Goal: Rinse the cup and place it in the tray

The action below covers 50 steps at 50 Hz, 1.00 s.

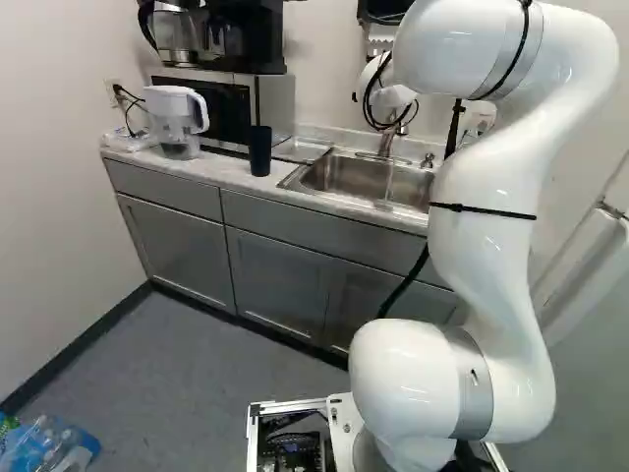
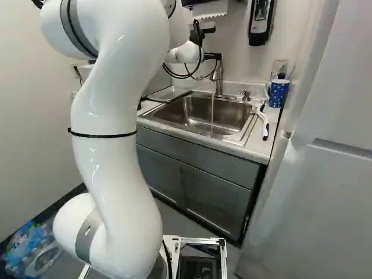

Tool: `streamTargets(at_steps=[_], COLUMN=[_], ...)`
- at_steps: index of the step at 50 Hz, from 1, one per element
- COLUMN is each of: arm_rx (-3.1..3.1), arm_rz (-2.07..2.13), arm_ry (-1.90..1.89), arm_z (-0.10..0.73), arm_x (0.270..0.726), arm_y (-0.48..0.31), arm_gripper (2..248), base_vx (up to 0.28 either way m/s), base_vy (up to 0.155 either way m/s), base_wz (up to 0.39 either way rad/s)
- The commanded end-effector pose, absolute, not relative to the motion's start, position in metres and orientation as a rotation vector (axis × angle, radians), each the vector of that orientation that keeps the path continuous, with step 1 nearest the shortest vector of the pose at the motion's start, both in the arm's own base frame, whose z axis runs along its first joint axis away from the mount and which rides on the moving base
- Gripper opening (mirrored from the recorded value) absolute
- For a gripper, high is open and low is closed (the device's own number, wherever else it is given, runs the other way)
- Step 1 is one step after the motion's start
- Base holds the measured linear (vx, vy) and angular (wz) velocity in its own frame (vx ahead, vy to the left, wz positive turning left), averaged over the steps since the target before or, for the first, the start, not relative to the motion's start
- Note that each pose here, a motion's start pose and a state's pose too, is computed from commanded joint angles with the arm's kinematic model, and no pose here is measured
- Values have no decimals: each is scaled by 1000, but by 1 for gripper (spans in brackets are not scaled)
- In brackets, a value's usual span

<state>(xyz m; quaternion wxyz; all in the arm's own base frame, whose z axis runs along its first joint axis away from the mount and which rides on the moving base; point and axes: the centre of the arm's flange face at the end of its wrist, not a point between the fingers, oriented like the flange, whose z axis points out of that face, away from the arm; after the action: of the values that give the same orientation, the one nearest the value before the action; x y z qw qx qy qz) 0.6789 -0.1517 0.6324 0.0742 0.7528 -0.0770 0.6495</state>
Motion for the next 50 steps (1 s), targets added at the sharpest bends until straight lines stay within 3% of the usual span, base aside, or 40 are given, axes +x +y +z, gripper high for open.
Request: streamTargets(at_steps=[50], arm_rx=[2271], arm_rz=[1892], arm_ry=[-281], arm_z=[641], arm_x=[589], arm_y=[-158], arm_gripper=[247], base_vx=[0], base_vy=[0], base_wz=[0])
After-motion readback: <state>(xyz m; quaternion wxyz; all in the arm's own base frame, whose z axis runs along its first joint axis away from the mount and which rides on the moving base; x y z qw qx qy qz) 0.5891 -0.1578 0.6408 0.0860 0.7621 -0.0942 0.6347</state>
